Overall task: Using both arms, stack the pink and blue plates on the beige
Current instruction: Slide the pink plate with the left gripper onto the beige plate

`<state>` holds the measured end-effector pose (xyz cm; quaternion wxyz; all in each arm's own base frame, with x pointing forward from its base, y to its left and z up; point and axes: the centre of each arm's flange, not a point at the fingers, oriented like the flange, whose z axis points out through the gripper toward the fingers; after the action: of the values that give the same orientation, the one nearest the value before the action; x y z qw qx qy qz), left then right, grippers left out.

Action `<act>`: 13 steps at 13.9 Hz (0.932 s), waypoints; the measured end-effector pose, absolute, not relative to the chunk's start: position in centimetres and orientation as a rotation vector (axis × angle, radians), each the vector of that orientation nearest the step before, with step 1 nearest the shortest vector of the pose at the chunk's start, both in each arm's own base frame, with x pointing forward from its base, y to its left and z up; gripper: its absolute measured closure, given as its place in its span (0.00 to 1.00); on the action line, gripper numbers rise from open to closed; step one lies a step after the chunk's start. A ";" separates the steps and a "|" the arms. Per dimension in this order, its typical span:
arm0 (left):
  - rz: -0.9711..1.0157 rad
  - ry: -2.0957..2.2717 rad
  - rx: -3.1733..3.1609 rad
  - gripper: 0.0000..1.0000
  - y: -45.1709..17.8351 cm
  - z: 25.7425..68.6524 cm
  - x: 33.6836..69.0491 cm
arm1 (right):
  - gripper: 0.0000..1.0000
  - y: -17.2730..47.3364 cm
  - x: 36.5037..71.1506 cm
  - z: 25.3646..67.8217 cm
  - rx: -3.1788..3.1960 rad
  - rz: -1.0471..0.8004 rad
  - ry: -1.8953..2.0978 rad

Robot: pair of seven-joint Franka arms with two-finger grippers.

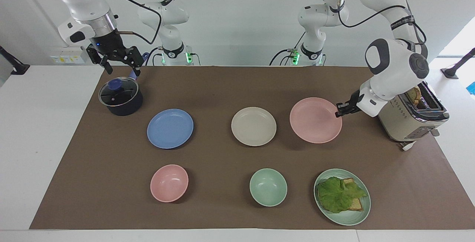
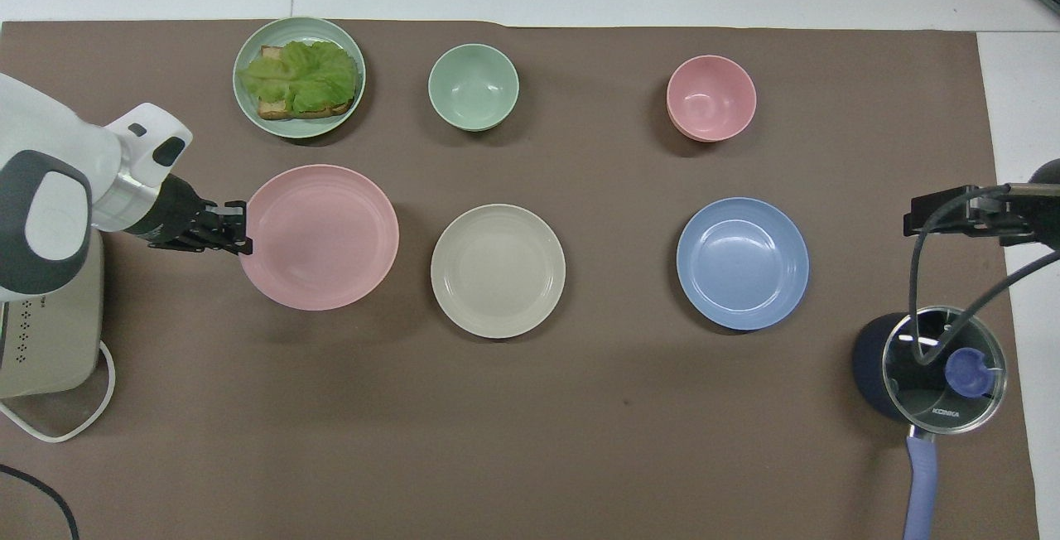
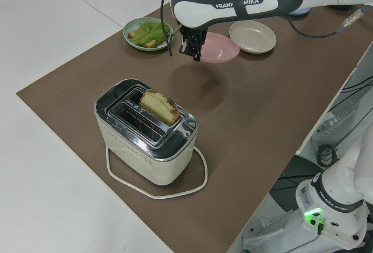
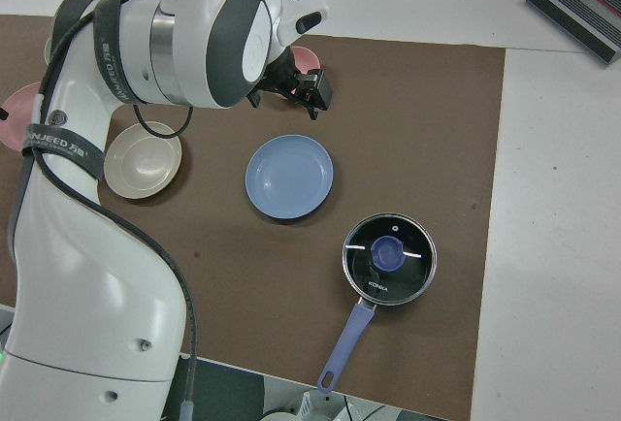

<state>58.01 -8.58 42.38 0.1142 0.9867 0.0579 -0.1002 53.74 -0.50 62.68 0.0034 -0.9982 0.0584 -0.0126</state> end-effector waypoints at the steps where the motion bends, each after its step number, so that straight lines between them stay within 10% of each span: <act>1: -0.285 0.179 2.881 0.95 -11.4 42.5 57.8 | 0.00 -0.5 53.7 62.7 -3.129 -0.039 0.183; 13: -0.160 0.251 2.872 0.95 -27.4 36.3 51.7 | 0.00 -0.2 53.7 62.7 -3.130 -0.040 0.175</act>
<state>51.67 -27.38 36.27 0.1270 0.9866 0.0861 -0.0548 53.75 -0.23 62.69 0.0034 -0.9983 0.0559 -0.0127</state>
